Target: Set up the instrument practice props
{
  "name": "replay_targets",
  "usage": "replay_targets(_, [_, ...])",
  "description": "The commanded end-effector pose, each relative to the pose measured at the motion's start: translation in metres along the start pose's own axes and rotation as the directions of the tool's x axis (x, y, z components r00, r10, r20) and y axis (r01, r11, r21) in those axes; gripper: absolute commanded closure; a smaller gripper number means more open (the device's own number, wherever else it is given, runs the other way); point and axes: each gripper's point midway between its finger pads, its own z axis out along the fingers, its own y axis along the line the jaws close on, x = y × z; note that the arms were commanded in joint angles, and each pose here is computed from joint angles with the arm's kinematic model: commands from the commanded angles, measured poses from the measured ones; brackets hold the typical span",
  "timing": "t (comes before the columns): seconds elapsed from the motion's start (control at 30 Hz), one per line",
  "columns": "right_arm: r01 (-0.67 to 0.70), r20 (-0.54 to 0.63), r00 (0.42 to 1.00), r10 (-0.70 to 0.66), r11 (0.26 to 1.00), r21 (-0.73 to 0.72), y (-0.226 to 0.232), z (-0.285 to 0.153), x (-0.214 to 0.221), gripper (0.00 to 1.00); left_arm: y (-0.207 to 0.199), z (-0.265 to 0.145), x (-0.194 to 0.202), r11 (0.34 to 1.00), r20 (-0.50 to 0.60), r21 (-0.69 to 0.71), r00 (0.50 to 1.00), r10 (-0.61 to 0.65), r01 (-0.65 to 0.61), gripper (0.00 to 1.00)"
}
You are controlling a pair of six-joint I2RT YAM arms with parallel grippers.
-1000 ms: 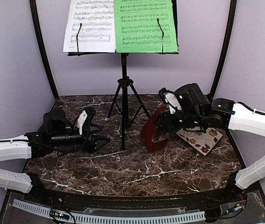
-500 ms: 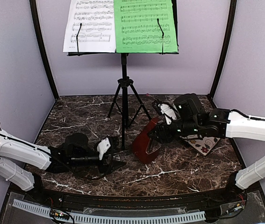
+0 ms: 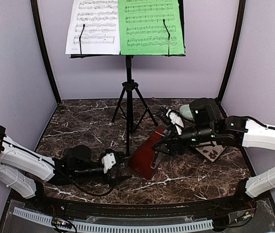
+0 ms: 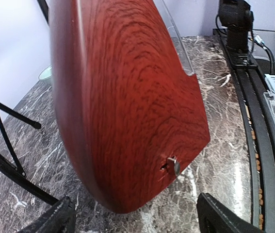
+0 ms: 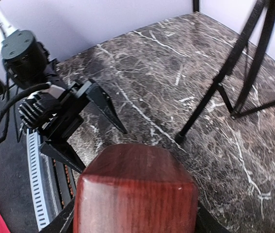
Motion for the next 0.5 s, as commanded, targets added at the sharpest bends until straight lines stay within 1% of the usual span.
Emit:
replay_targets(0.0, [0.184,0.212,0.965,-0.158,0.977,-0.111,0.036,-0.023,-0.050,0.77,-0.014,-0.008,-0.008,0.994,0.036,0.035,0.994,0.102,-0.103,0.09])
replay_targets(0.17, [0.241,0.230,0.952,-0.204,0.959,-0.147,0.045,-0.027,-0.050,0.79,-0.024,-0.007,-0.012,0.986,0.032,0.036,0.986,0.161,-0.162,0.07])
replay_targets(0.27, [0.267,0.248,0.943,-0.223,0.950,-0.162,0.051,-0.031,-0.051,0.80,-0.028,-0.007,-0.015,0.984,0.038,0.027,0.984,0.176,-0.178,0.07])
replay_targets(0.37, [0.258,0.240,0.946,-0.220,0.956,-0.140,0.046,-0.029,-0.051,0.81,-0.021,-0.006,-0.021,0.988,0.042,-0.013,0.988,0.152,-0.151,0.07])
replay_targets(0.47, [0.217,0.223,0.956,-0.191,0.971,-0.100,0.037,-0.025,-0.052,0.83,-0.003,-0.005,-0.024,0.990,0.048,-0.118,0.995,0.082,-0.076,0.07])
